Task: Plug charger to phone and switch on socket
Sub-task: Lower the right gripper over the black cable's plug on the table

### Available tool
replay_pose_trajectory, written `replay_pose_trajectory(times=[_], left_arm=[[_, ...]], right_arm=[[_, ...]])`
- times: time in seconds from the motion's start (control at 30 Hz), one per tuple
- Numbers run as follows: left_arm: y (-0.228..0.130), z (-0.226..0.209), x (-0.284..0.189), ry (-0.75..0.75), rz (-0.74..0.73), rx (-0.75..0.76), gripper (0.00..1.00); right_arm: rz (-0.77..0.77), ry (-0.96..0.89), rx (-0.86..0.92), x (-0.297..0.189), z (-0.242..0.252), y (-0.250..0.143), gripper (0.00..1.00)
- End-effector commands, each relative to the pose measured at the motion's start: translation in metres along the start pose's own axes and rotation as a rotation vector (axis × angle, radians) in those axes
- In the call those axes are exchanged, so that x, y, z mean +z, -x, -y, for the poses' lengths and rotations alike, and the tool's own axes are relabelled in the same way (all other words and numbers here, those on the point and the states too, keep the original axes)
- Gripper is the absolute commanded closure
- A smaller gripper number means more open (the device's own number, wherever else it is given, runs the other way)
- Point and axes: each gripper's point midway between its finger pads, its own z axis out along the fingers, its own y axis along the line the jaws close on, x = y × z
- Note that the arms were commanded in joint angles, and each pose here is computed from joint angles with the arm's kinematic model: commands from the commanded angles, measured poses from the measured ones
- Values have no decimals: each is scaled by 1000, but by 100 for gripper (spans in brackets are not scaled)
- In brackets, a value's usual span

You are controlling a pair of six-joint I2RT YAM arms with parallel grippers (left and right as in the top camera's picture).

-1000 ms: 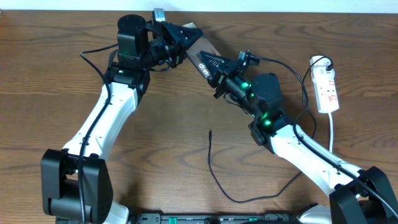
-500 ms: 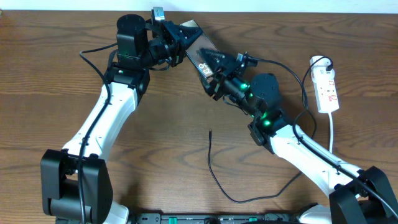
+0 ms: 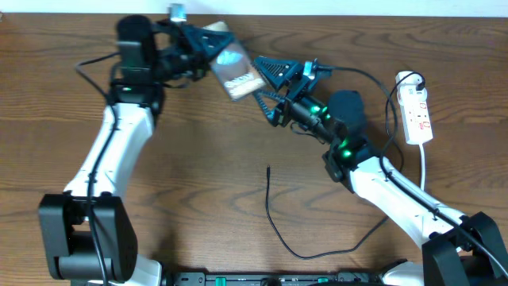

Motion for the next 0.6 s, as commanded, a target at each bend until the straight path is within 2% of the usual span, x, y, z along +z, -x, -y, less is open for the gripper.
replay_pose_trajectory(times=[0.0, 0.1, 0.23, 0.47, 0.57], left_arm=[[-7, 18, -36, -103, -136, 190, 93], [-11, 21, -58, -164, -203, 318, 93], [-19, 24, -78, -239, -265, 479, 92], [-19, 23, -81, -274, -244, 688, 93], [-19, 23, -81, -288, -231, 793, 92]], right_arm=[[-79, 9, -253, -6, -3, -4, 1], [-120, -31, -327, -7, 9, -8, 1], [-175, -194, -345, -11, 54, -17, 1], [-351, -405, -443, -26, 116, -60, 1], [-496, -464, -529, -39, 139, -89, 1]])
